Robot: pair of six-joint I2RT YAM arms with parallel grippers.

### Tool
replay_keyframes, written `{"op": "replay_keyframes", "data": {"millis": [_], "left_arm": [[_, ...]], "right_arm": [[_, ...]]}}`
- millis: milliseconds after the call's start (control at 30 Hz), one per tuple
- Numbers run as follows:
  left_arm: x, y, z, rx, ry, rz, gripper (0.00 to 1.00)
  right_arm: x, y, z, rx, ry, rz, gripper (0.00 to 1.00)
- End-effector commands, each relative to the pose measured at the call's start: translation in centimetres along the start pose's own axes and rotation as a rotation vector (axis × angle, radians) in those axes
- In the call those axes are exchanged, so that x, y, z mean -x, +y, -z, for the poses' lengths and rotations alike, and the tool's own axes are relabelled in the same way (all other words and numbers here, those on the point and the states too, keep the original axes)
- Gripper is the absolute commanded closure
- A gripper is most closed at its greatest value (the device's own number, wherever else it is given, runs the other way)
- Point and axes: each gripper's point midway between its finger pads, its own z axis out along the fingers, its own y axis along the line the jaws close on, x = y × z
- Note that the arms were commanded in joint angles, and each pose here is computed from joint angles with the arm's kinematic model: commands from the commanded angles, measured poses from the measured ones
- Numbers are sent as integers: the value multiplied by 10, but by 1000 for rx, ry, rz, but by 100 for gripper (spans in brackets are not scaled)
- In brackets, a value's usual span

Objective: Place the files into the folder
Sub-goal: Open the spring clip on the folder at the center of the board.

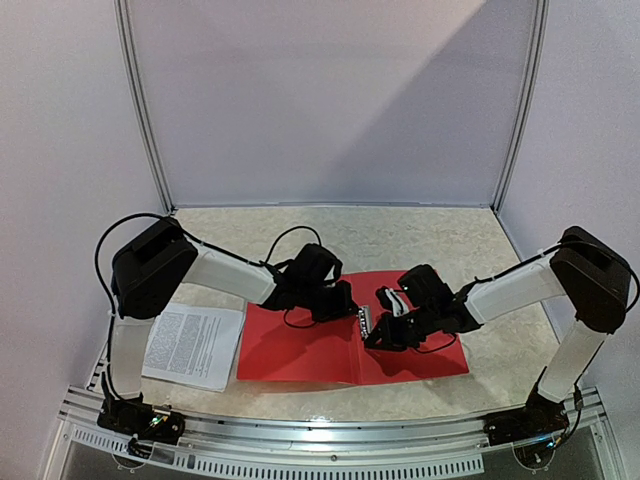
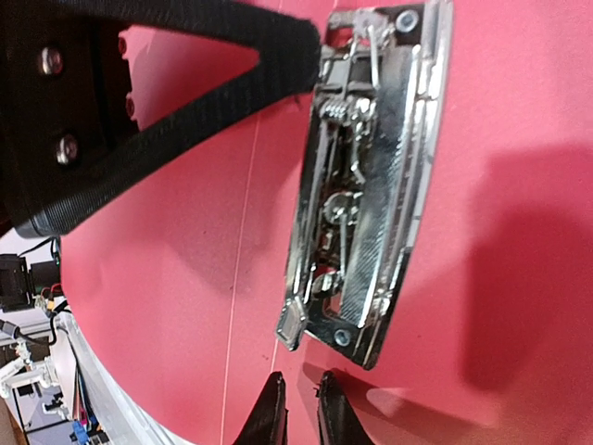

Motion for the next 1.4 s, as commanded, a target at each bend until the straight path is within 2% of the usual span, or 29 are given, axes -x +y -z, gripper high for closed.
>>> {"op": "replay_keyframes", "data": {"millis": [0, 267, 400, 500, 933, 1367], "left_arm": [[-21, 15, 2, 48, 48, 22, 100], [-23, 18, 2, 49, 51, 34, 100], [-23, 19, 2, 53, 51, 40, 100], [-22, 21, 2, 71, 44, 37, 100], [-22, 38, -1, 198, 54, 11, 100], [-23, 36, -3, 199, 61, 7, 100]], "right_arm": [[0, -20, 3, -68, -24, -58, 88], [7, -20, 1, -15, -66, -79, 87], [8, -14, -2, 27, -63, -84, 80], [10, -12, -5, 41, -68, -91, 78], [17, -29, -5, 7, -122, -142, 81], [25, -19, -8, 83, -141, -147, 85]]}}
